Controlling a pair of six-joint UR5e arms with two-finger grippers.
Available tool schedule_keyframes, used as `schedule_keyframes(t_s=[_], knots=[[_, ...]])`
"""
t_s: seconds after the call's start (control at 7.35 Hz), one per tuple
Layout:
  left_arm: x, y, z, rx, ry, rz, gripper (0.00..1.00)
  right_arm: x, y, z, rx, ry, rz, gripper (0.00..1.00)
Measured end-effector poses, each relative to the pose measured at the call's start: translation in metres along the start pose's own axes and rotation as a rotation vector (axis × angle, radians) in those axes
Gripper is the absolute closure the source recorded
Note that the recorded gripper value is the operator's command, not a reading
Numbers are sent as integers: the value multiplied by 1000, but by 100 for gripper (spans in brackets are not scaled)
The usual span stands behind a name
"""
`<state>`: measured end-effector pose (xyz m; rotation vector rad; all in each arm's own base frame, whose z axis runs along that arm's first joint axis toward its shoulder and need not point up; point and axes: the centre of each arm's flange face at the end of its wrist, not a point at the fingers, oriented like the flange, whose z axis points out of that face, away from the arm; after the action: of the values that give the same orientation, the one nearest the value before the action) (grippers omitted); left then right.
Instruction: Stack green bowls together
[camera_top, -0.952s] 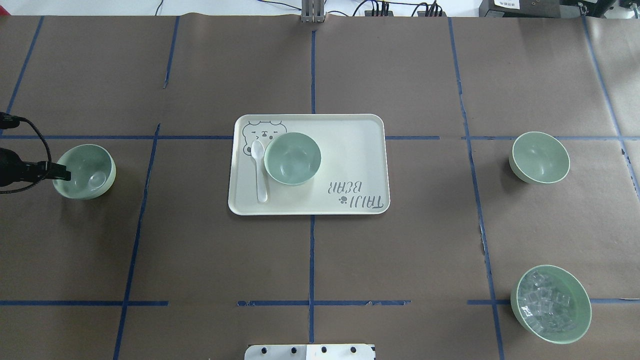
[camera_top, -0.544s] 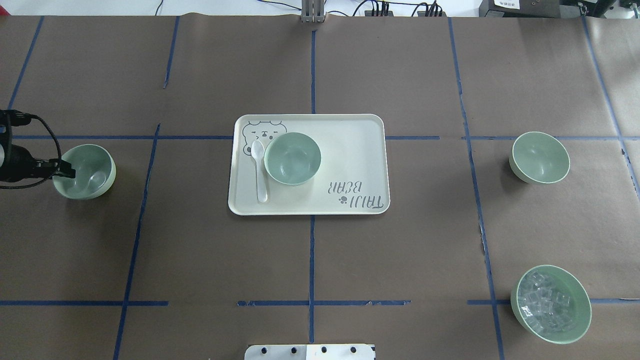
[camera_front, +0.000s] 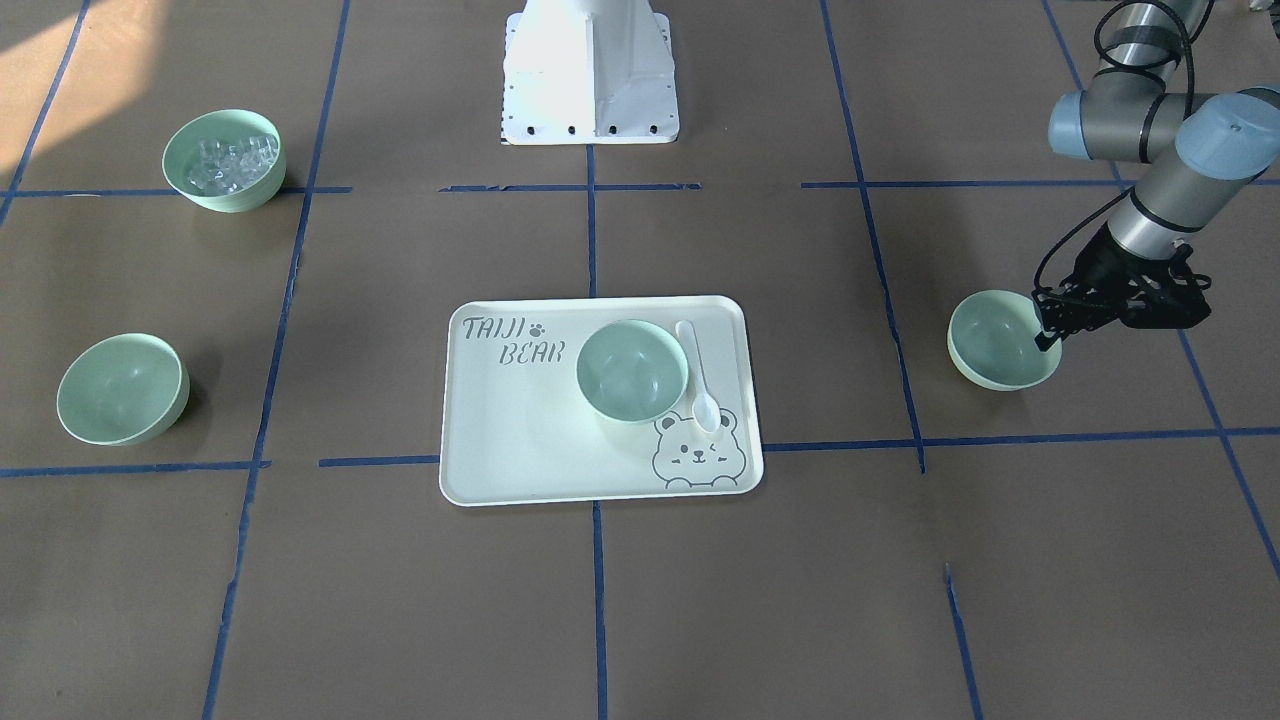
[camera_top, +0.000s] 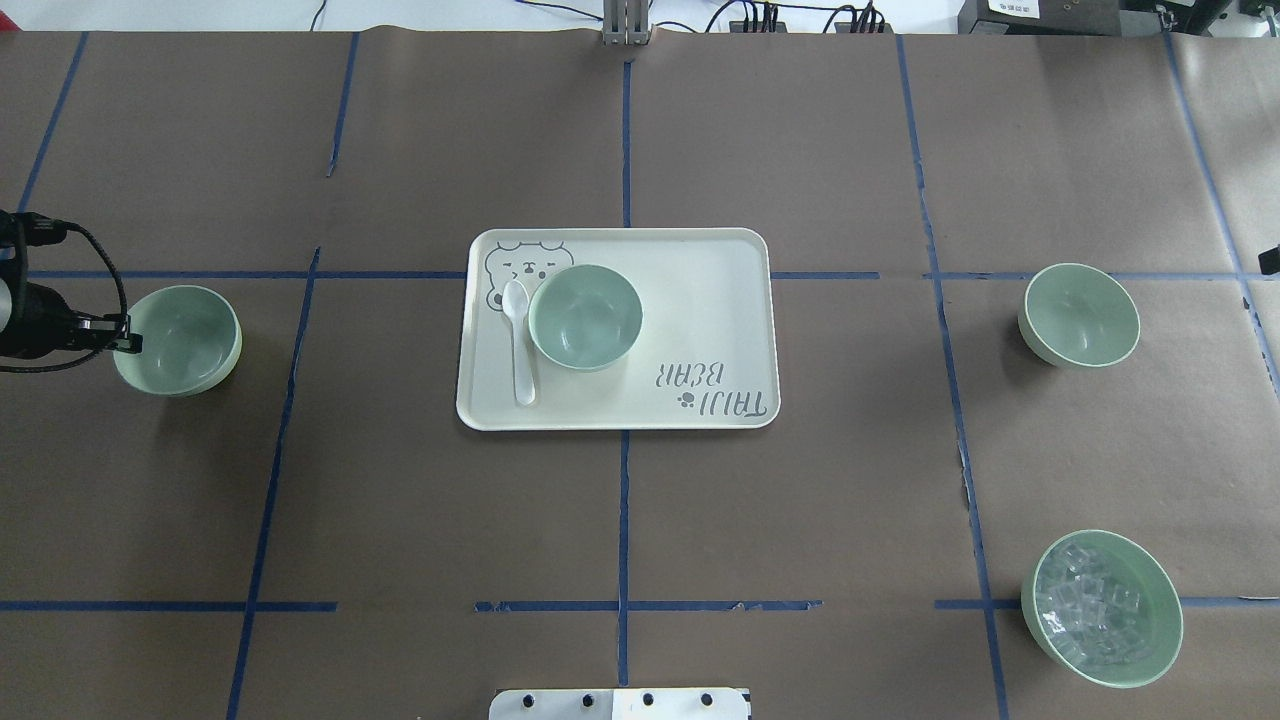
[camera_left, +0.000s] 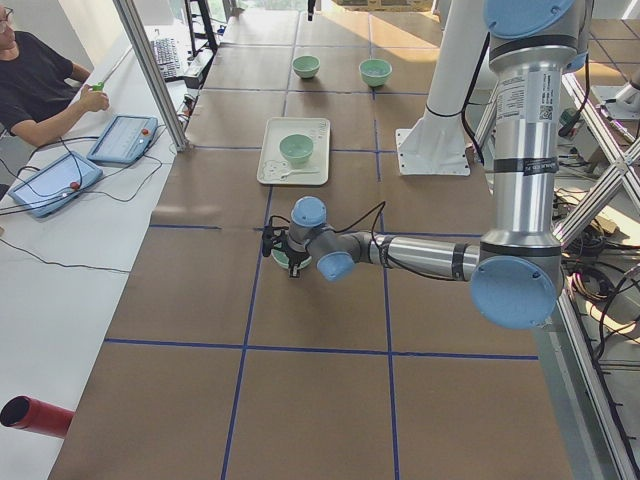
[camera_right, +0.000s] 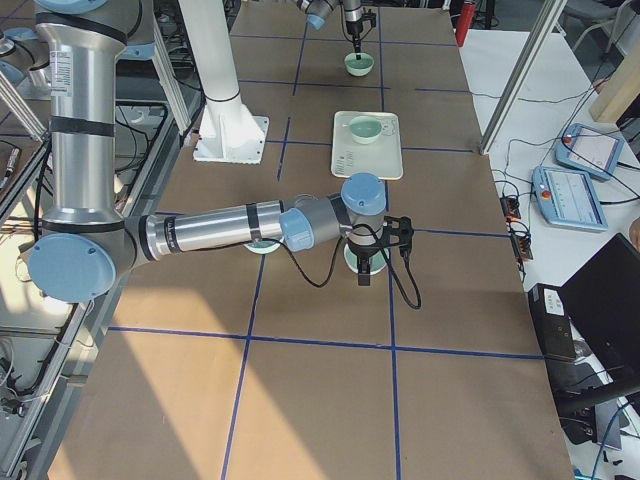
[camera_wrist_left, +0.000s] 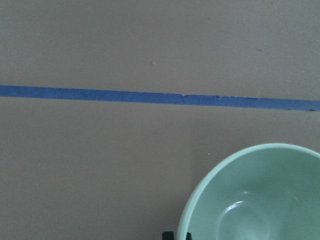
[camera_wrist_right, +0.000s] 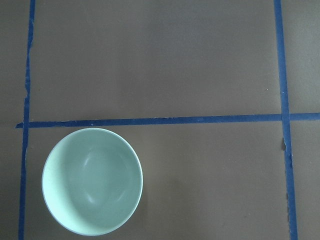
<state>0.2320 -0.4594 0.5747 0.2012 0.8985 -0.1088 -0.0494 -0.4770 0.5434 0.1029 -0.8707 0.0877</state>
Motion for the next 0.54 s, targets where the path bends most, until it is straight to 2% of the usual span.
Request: schedule_keyframes(t_s=[0.27, 0.54], knots=[[8, -2, -23, -60, 72, -14, 100, -25, 8, 28, 5, 18, 8, 0], [37, -15, -54, -81, 98, -48, 100, -40, 15, 67, 17, 17, 18, 0]])
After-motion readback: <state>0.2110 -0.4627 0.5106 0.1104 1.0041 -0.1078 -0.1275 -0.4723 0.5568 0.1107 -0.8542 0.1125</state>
